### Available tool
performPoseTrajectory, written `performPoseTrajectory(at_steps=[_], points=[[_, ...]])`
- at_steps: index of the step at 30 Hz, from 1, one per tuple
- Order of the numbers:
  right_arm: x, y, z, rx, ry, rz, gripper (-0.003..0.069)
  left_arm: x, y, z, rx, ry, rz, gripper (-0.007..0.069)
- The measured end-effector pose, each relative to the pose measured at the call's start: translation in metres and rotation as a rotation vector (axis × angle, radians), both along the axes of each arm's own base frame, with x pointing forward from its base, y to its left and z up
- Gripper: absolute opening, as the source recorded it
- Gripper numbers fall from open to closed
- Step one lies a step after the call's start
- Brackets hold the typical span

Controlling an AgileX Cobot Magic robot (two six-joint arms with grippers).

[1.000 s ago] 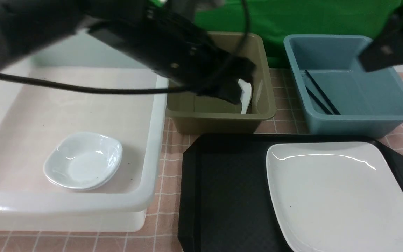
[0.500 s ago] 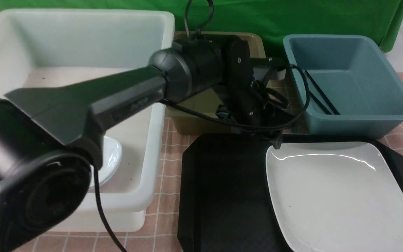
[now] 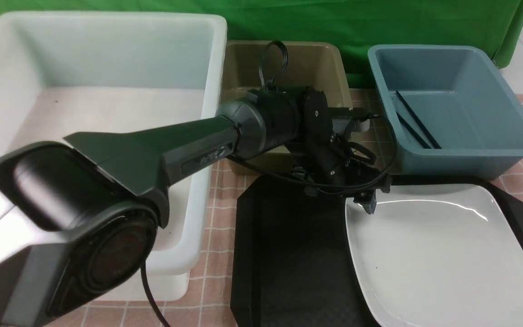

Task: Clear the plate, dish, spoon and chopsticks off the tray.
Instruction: Use the left arm to grab a plate from the dinner plate

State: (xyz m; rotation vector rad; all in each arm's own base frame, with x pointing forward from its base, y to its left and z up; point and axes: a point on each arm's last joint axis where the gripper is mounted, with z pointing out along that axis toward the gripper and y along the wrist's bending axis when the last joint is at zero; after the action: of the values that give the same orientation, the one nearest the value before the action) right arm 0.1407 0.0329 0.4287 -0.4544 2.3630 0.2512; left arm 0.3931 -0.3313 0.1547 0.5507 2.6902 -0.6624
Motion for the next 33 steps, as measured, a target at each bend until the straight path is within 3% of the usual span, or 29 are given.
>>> performPoseTrajectory(at_steps=[1,7,9,11,17,24,33], points=[[0.000,0.000,0.000,0.000,0.000,0.000,0.0030,0.000,0.000,0.000,0.000,-0.001,-0.001,0.0445],[0.001,0.000,0.001,0.003,-0.015,-0.001,0.0030,-0.002,0.000,-0.001,0.001,0.021,-0.009,0.0264],[0.001,0.000,0.001,0.004,-0.022,-0.003,0.0030,-0.002,-0.001,-0.002,0.000,0.022,-0.009,0.0141],[0.002,0.000,0.002,0.007,-0.026,-0.003,0.0030,-0.003,-0.003,-0.001,-0.024,0.043,0.008,0.0100],[0.002,0.001,0.002,0.001,-0.041,0.010,0.0030,-0.008,-0.004,0.010,-0.025,0.048,-0.013,0.0097],[0.003,0.001,0.003,-0.007,-0.048,0.022,0.0030,-0.023,0.007,0.087,-0.051,-0.085,-0.113,0.0013],[0.004,0.001,0.004,-0.010,-0.073,0.026,0.0030,-0.044,0.028,0.161,-0.050,-0.251,-0.172,0.0003]])
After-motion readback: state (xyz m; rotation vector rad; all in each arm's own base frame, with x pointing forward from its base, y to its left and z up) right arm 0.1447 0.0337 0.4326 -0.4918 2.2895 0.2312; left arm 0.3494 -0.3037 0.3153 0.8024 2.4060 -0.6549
